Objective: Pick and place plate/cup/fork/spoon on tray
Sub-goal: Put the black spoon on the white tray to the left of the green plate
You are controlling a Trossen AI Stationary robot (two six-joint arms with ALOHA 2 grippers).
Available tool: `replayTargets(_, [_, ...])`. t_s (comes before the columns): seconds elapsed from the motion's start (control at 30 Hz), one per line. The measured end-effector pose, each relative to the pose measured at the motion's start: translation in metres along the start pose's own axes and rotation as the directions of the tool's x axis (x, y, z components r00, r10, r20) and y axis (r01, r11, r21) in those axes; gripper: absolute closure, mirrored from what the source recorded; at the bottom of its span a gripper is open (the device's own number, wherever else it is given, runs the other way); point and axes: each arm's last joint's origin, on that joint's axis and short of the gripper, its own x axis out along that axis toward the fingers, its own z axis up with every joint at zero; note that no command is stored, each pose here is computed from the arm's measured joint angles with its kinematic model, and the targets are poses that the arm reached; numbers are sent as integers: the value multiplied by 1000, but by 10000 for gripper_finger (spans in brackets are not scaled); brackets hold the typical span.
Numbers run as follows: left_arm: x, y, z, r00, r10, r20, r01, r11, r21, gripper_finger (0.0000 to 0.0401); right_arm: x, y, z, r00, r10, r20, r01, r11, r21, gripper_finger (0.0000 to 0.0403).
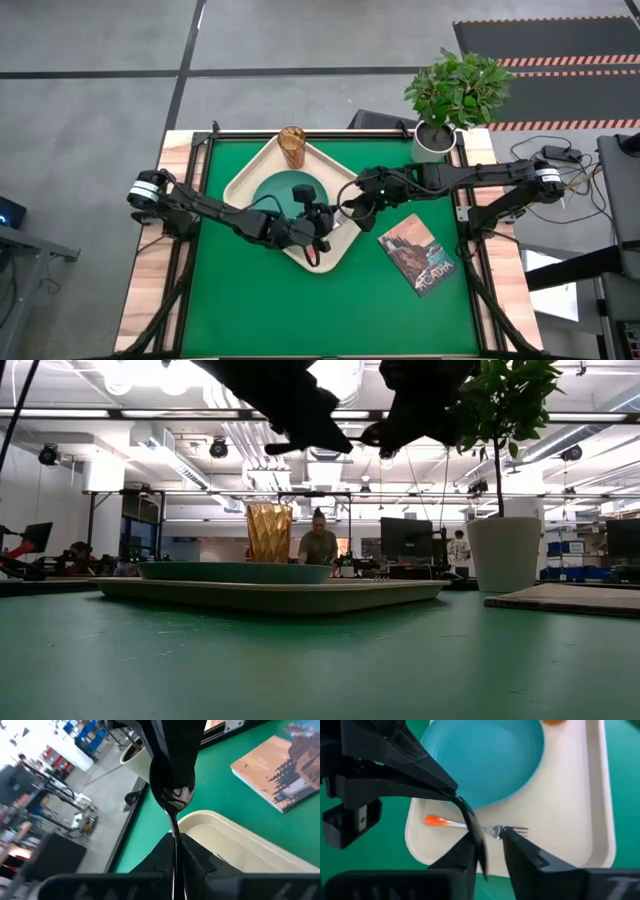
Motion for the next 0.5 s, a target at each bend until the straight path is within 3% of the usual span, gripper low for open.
replayTargets(0.13, [-6,19,-3,1000,-10,-25,7,995,-103,400,-12,-8,9,999,-1,47,2,1000,-23,291])
replayTargets(0.27, [-18,48,-23,987,-6,-158,-26,979,-202,400,-37,-12,20,993,11,116,-5,999,-50,253])
replayTargets(0.5, [-48,99,-88,929,50,-367,-209,888,-409,401,-85,-16,20,972,64,226,-49,996,-74,225])
